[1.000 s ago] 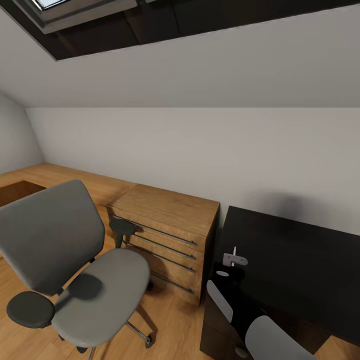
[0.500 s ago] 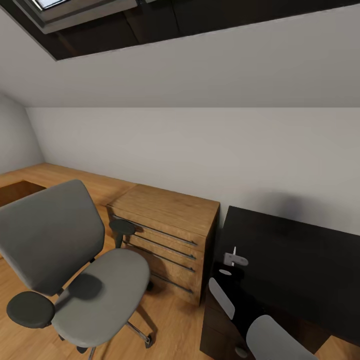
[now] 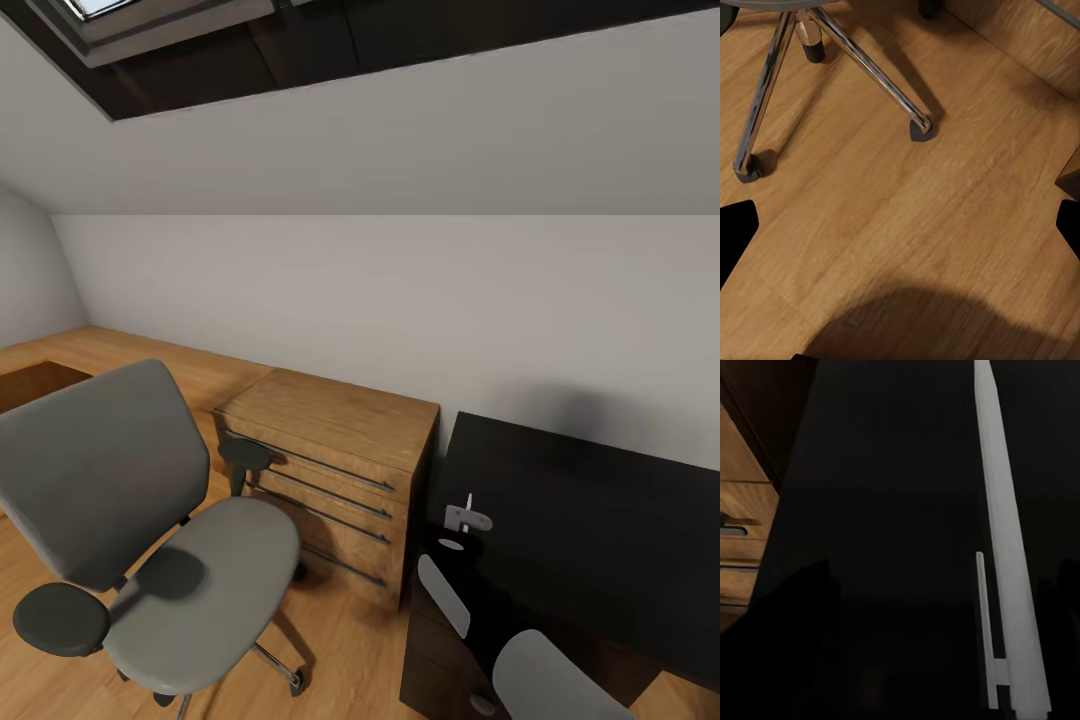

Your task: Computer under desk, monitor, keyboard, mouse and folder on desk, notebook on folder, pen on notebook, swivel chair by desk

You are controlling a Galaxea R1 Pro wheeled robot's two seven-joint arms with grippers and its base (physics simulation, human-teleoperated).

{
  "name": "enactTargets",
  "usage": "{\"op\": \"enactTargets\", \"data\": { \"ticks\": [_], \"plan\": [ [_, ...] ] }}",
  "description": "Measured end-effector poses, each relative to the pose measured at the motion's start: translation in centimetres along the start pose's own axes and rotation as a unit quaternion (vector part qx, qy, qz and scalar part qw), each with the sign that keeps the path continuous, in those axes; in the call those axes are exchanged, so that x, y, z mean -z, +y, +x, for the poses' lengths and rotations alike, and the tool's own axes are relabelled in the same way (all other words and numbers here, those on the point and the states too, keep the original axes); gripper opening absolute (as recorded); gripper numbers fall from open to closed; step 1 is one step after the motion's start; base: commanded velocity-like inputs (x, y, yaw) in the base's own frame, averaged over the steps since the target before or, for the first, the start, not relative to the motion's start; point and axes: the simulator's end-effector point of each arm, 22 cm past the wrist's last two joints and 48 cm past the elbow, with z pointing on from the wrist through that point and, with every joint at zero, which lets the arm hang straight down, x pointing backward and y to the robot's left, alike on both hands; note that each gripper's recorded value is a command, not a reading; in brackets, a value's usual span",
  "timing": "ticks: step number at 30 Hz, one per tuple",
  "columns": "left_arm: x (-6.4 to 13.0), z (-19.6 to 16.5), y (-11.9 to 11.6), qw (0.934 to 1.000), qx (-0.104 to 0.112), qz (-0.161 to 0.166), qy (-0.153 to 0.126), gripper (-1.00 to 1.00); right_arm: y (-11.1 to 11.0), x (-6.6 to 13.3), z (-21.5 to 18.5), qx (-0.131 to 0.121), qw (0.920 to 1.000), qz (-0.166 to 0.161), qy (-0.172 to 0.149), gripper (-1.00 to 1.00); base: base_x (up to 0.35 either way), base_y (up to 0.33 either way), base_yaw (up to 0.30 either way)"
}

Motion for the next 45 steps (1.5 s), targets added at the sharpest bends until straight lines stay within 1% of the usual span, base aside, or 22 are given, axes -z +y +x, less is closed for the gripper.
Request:
{"op": "enactTargets", "data": {
  "ticks": [9,10,45],
  "plan": [
    [0.0,0.0,0.0,1.0,0.0,0.0,0.0,1.0,0.02,-0.01,0.0,-0.001,1.0,-0.001,0.0,1.0,0.0,0.0,0.0],
    [-0.01,-0.02,0.0,1.0,0.0,0.0,0.0,1.0,0.03,0.0,0.01,-0.001,1.0,-0.001,0.001,-1.0,0.0,0.0,0.0],
    [0.0,0.0,-0.04,1.0,0.0,0.001,0.0,1.0,0.19,0.07,0.07,-0.002,1.0,-0.003,0.003,-1.0,0.0,0.0,0.0]
  ]
}}
